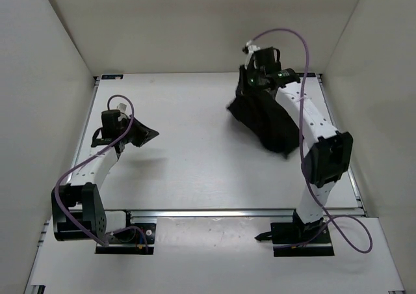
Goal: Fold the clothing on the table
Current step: Move the skirt to the center of the board, then flatten the skirt out
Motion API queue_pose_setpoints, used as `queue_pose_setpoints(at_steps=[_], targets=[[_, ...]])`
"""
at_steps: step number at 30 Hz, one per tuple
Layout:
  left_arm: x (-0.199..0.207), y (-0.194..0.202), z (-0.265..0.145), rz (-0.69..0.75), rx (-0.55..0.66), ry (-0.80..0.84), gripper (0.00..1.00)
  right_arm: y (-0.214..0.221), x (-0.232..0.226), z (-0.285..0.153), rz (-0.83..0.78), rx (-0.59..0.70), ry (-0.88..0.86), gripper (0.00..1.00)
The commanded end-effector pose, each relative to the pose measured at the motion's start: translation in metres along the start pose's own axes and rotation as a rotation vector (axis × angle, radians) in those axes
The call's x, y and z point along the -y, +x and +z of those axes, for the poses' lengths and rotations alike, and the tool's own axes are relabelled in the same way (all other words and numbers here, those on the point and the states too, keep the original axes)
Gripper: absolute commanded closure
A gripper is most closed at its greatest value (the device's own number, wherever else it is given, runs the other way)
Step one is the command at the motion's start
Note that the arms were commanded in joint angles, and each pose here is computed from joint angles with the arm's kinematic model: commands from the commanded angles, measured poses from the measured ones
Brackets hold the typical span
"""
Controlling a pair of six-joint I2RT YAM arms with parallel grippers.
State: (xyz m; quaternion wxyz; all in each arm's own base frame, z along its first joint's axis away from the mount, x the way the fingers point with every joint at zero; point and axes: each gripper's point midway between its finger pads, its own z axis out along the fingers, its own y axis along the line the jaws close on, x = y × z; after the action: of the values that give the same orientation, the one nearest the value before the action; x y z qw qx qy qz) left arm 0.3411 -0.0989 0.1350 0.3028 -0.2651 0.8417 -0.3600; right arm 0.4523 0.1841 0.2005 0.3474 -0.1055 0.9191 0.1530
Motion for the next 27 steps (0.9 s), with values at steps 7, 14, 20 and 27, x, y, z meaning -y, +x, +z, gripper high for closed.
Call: queue_pose_setpoints(at_steps=[7,14,20,27], targets=[[0.04,-0.041,-0.044,0.021,0.119,0.137,1.0,-0.102,-0.067,-0.173,0.022,0.526,-0.221,1.0],[0.076,-0.051,-0.066,0.082,0.128,0.18,0.76,0.122,-0.137,-0.101,0.01,0.072,-0.331,0.82],[0.072,-0.006,-0.048,0.081,0.01,0.199,0.44,0.209,-0.116,-0.089,0.047,-0.103,-0.285,0.36],[0.066,0.105,-0.015,0.193,-0.237,0.118,0.85,0.201,-0.079,-0.058,-0.032,-0.141,-0.262,0.36]])
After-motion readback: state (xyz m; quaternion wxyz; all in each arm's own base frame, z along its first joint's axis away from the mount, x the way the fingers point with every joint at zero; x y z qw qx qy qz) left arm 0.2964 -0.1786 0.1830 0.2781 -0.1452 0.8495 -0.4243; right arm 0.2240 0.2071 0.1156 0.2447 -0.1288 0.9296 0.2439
